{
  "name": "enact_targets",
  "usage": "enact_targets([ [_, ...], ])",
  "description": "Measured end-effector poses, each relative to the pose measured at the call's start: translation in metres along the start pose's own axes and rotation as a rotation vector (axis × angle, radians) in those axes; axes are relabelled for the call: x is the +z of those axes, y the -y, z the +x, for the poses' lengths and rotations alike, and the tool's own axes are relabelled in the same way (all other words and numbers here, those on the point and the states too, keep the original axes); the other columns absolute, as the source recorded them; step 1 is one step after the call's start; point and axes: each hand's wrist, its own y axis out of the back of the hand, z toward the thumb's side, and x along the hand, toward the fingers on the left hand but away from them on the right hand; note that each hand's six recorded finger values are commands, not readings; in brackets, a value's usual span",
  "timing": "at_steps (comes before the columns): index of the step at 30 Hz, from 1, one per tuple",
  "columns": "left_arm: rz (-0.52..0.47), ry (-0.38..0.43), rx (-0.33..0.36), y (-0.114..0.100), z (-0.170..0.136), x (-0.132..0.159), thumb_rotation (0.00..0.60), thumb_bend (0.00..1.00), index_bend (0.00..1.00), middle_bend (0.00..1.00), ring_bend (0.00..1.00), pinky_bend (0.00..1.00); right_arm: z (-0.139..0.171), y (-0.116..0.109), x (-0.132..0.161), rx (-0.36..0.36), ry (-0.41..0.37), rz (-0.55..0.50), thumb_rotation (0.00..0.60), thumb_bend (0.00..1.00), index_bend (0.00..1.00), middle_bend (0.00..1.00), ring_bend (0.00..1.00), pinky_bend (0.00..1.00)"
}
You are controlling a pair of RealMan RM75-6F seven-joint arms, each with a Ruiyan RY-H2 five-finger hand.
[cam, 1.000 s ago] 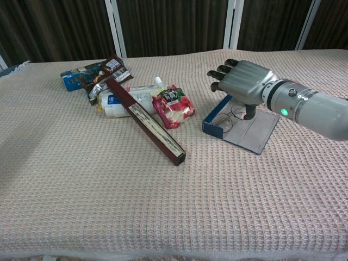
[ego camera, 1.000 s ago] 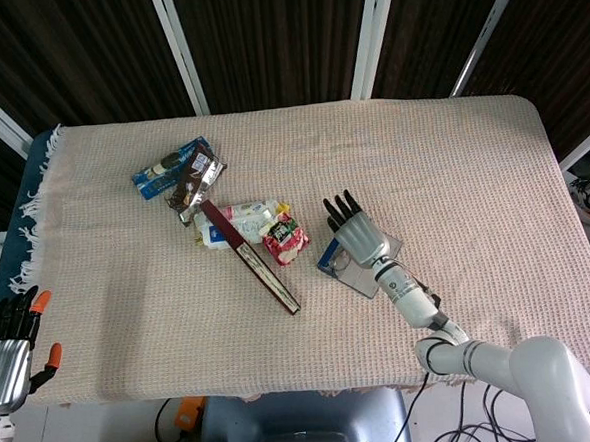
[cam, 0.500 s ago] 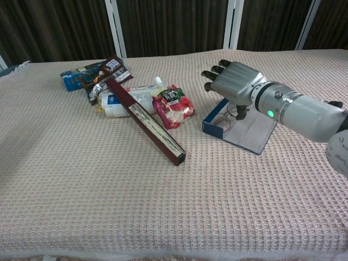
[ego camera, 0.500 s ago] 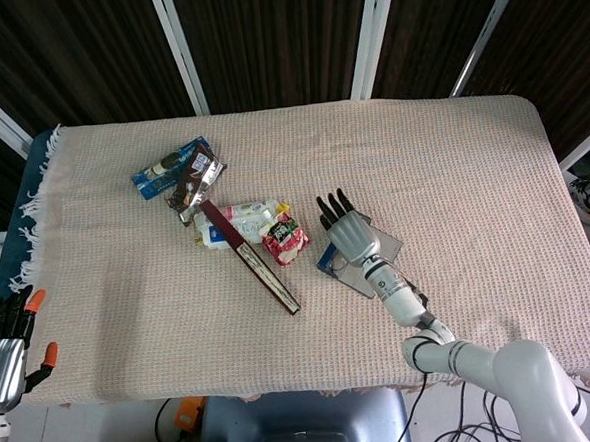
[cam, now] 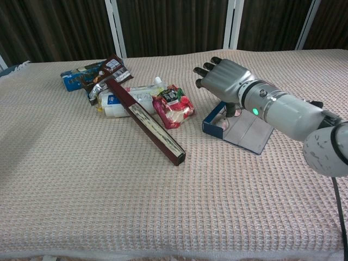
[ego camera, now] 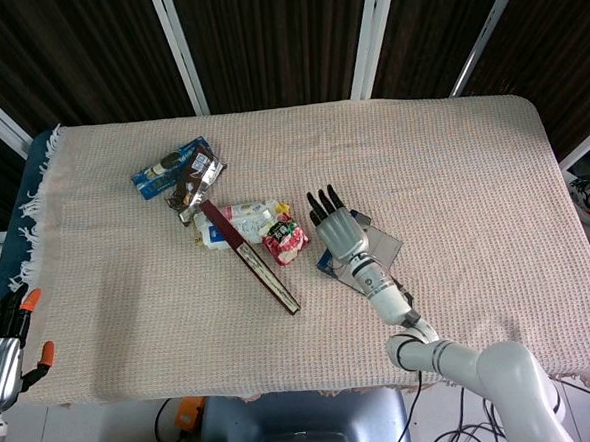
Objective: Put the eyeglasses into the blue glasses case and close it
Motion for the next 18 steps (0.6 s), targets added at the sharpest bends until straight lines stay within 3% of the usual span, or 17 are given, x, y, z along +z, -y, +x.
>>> enact_targets([
  [9, 0.008, 0.013, 0.006, 0.000, -0.002, 0.004, 0.600, 0.42, 0.00, 0.00, 0.00, 0.05, 0.020, -0.006, -0.015, -0.047, -0.022, -0.075, 0.600, 0.23, 0.34, 0.03, 0.00, 0.00],
  [13, 0.015, 0.018, 0.003, 0.002, -0.003, 0.006, 0.600, 0.42, 0.00, 0.00, 0.00, 0.05, 0.048, -0.006, -0.035, -0.085, -0.052, -0.098, 0.600, 0.22, 0.42, 0.04, 0.00, 0.00],
  [18, 0.027, 0.026, 0.004, 0.003, -0.005, 0.010, 0.600, 0.42, 0.00, 0.00, 0.00, 0.05, 0.089, 0.011, -0.065, -0.092, -0.112, -0.094, 0.600, 0.26, 0.54, 0.03, 0.00, 0.00],
])
